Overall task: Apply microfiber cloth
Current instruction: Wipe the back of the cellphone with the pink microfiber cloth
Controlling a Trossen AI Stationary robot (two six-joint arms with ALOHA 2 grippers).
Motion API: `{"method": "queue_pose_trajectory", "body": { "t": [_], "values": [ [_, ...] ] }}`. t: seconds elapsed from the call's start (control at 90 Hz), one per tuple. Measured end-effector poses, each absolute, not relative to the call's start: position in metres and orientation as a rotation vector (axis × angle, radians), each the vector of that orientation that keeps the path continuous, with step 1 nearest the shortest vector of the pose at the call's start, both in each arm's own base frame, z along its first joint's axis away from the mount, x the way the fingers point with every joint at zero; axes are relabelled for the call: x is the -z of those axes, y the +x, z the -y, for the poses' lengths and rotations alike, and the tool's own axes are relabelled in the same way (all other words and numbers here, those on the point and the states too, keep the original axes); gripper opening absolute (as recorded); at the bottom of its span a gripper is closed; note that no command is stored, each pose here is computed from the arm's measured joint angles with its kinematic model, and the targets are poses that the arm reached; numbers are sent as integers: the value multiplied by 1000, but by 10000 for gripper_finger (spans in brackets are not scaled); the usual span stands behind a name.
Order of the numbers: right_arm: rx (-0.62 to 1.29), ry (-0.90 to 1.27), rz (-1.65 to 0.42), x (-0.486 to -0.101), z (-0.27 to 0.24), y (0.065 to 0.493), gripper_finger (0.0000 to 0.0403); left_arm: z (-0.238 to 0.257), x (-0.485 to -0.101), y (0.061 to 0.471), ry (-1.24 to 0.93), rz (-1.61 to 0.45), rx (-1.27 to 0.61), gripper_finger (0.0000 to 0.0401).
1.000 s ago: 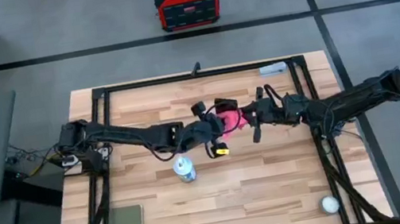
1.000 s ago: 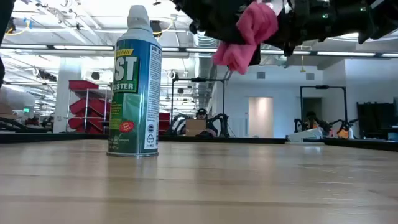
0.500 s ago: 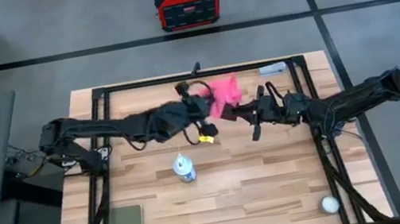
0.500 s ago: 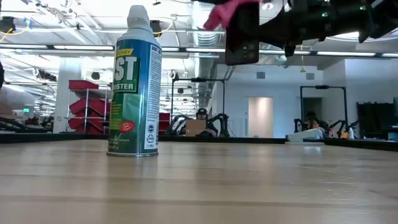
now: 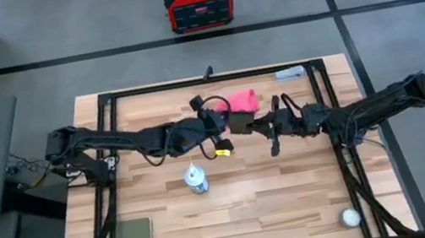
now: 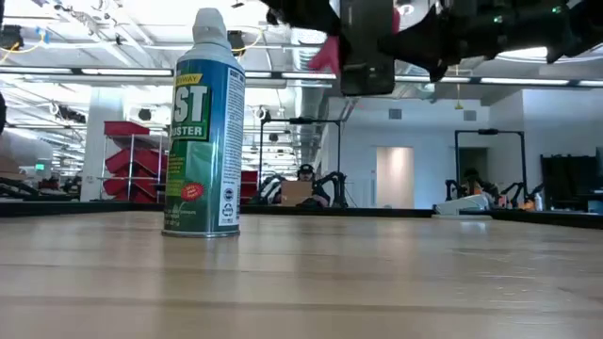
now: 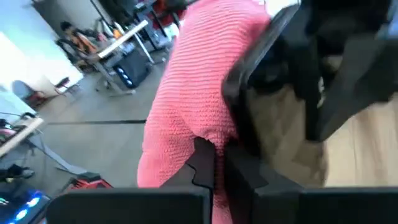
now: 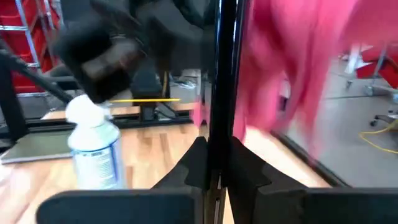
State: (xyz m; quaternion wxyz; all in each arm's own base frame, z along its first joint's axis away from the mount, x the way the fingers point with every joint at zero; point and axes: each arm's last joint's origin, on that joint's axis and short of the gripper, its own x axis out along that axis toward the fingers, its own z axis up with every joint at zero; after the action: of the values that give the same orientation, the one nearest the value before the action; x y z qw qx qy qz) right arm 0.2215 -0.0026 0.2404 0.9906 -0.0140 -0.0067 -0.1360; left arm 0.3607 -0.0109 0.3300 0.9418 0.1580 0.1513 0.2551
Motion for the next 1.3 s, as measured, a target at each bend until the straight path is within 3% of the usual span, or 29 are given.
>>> {"method": "queue_pose_trajectory", "body": {
  "t": [0.644, 1.033, 1.3],
  "values": [
    [354, -39, 7, -242, 16, 218, 16, 47, -327, 351, 287, -328, -503, 0],
    [346, -25, 55, -246, 15, 218, 16, 43, -300, 350, 170, -169, -467, 0],
    [345, -15, 71, -248, 15, 218, 16, 37, -276, 373, 179, -114, -485, 0]
  ]
}}
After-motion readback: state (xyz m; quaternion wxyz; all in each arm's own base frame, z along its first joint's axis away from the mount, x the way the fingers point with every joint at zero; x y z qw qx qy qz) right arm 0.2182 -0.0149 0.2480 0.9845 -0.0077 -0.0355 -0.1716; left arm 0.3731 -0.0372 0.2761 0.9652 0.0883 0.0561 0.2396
